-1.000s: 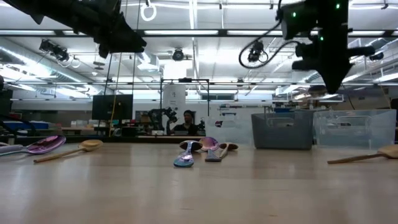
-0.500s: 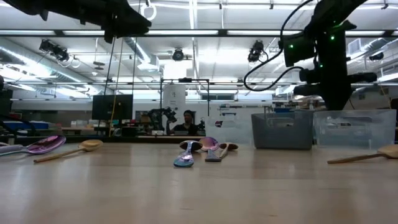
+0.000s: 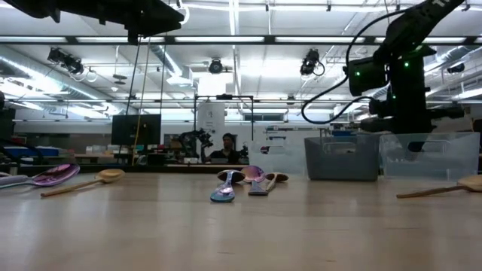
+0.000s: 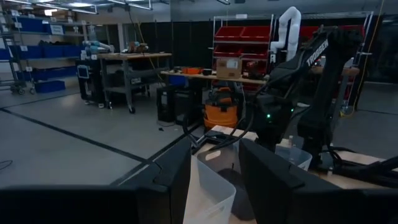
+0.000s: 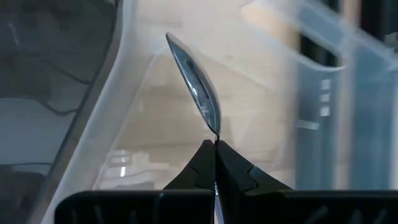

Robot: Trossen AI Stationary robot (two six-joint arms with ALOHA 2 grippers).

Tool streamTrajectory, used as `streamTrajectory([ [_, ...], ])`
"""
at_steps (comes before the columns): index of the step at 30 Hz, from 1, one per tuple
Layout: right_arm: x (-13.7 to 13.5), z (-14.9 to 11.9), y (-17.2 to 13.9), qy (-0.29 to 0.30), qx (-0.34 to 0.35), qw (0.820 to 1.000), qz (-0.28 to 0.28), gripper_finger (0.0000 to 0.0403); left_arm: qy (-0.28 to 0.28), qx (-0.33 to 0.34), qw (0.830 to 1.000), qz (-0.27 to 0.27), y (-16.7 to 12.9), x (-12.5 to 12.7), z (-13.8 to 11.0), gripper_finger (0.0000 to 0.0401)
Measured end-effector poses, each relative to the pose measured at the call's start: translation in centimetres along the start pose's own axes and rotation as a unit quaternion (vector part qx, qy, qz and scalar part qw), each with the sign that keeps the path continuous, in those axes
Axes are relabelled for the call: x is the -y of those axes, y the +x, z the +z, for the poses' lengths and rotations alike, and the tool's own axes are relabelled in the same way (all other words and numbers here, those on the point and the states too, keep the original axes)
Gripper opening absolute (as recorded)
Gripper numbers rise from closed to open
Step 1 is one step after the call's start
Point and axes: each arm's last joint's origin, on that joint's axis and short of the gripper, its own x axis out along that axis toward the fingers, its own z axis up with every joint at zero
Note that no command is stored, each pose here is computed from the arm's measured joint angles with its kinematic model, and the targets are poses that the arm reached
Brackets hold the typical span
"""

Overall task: Sort silverware by color (type)
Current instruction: Put the purple spoon into the right transparent bin

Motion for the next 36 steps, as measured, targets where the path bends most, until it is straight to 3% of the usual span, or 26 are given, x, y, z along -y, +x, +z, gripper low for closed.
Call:
streamTrajectory([
  [17, 1.0, -0.6, 3.1, 0.015, -0.022, 0.999, 0.024, 0.0009, 0.001, -0.001, 1.0, 0.0, 0.0, 0.0, 0.0, 0.0142],
  [30, 1.0, -0.7, 3.3, 0.006, -0.025, 0.999, 0.028, 0.0066, 0.002, -0.002, 1.0, 0.0, 0.0, 0.0, -0.1, 0.0142],
  [36, 0.7, -0.1, 2.2, -0.006, -0.029, 0.999, 0.029, 0.0073, 0.001, -0.003, 1.0, 0.0, 0.0, 0.0, -0.1, 0.0142],
])
